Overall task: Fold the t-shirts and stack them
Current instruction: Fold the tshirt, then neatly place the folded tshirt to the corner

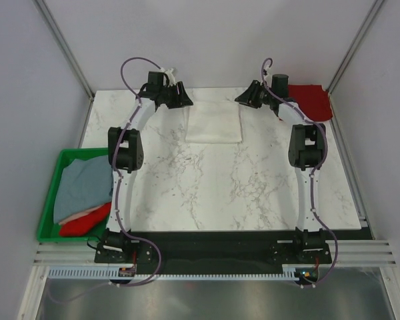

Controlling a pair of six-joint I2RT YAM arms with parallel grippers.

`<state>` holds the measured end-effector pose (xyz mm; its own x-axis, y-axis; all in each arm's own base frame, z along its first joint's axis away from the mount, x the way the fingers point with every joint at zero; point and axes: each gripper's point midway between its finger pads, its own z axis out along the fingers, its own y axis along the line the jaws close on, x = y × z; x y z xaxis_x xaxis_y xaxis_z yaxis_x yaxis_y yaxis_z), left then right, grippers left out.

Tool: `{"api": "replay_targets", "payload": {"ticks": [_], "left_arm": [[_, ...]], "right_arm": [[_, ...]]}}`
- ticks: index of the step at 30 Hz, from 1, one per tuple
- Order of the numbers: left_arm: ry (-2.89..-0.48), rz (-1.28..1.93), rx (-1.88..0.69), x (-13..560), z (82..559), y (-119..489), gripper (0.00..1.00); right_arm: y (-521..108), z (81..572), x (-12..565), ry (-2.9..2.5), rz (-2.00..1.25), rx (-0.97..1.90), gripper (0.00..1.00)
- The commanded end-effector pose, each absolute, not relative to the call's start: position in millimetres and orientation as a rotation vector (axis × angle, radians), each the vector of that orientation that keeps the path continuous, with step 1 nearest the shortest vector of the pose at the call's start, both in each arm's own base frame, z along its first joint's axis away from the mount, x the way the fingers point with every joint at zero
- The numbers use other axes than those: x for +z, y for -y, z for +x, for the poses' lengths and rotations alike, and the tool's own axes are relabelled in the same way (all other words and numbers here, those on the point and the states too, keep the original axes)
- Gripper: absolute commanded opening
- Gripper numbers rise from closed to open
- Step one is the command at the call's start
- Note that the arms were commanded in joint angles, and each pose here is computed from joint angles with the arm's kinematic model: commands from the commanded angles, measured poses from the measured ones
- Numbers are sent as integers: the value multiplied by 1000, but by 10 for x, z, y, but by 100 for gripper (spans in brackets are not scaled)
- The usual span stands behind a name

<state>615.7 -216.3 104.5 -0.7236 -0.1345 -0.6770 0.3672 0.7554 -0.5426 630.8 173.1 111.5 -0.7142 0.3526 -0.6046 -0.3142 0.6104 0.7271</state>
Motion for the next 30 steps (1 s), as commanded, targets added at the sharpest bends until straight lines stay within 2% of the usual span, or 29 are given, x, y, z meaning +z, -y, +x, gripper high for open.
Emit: {"api": "replay_targets", "payload": {"ticks": [1, 3, 4, 5, 7, 8, 12, 17, 25, 30], "left_arm": [[-2092, 162, -683, 1403, 6465, 1951, 61], [-2057, 171, -629, 1710, 6411, 1872, 63], [-2046, 188, -609, 1814, 6373, 1845, 63], [-2058, 195, -607, 1800, 6318, 1837, 63], [-2055, 264, -650, 1946, 6161, 1886, 63], [-2076, 282, -673, 1898, 6086, 1916, 63], [-2111, 447, -945, 1837, 5611, 2201, 61], [-2190, 488, -1188, 1483, 5241, 2404, 51], [-2296, 431, -1302, 1044, 5093, 2522, 52], [-2385, 372, -1292, 767, 5036, 2484, 52]], "right_arm": [[-1579, 6548, 1460, -1956, -40, 1001, 48], [-1397, 6499, 1495, -1965, -26, 947, 63], [-1331, 6442, 1697, -1946, -30, 939, 66], [-1246, 6369, 1594, -1977, -20, 933, 72], [-1269, 6216, 1552, -2030, -30, 954, 76], [-1106, 6187, 1477, -2052, -1, 953, 77], [-1261, 5945, 1223, -2119, -5, 1117, 80], [-1462, 5727, 831, -2191, -8, 1264, 80], [-1488, 5756, 403, -2230, 55, 1318, 80], [-1769, 5703, 171, -2274, 74, 1369, 79]]}}
